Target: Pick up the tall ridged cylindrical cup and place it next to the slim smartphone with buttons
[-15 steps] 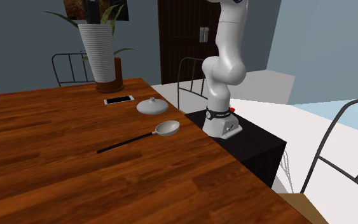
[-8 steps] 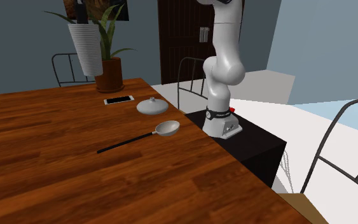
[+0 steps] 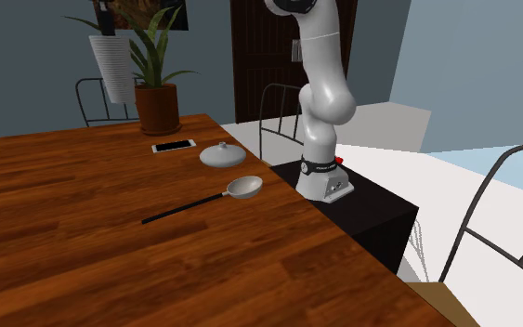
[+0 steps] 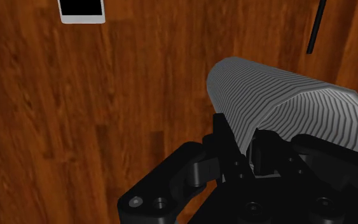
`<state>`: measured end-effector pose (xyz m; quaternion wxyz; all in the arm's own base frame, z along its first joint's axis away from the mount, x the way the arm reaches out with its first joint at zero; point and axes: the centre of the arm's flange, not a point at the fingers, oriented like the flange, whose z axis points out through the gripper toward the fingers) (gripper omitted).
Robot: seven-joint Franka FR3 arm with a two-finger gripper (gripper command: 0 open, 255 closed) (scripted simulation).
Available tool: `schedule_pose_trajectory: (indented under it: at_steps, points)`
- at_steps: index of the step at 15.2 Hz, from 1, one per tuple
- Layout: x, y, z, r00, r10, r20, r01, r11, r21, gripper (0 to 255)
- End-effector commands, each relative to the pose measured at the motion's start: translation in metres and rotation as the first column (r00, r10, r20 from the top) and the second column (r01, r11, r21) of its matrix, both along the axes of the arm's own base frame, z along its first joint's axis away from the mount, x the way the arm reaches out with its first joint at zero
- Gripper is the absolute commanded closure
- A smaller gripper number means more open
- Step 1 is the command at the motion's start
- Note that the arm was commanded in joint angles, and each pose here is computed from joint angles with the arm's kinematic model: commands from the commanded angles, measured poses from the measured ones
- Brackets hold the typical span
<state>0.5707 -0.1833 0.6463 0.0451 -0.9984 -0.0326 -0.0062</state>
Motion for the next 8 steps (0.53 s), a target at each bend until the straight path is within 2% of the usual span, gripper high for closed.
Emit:
schedule_pose_trajectory:
  at_steps: [1, 3, 8]
  points:
    - [0.005, -0.024, 0.0, 1.0, 0.001, 0.001, -0.001, 1.0, 0.0, 255]
    - [0.012, -0.051, 0.0, 1.0, 0.001, 0.001, -0.001, 1.0, 0.0, 255]
    - [0.012, -0.051, -0.027, 1.0, 0.001, 0.001, -0.001, 1.0, 0.0, 255]
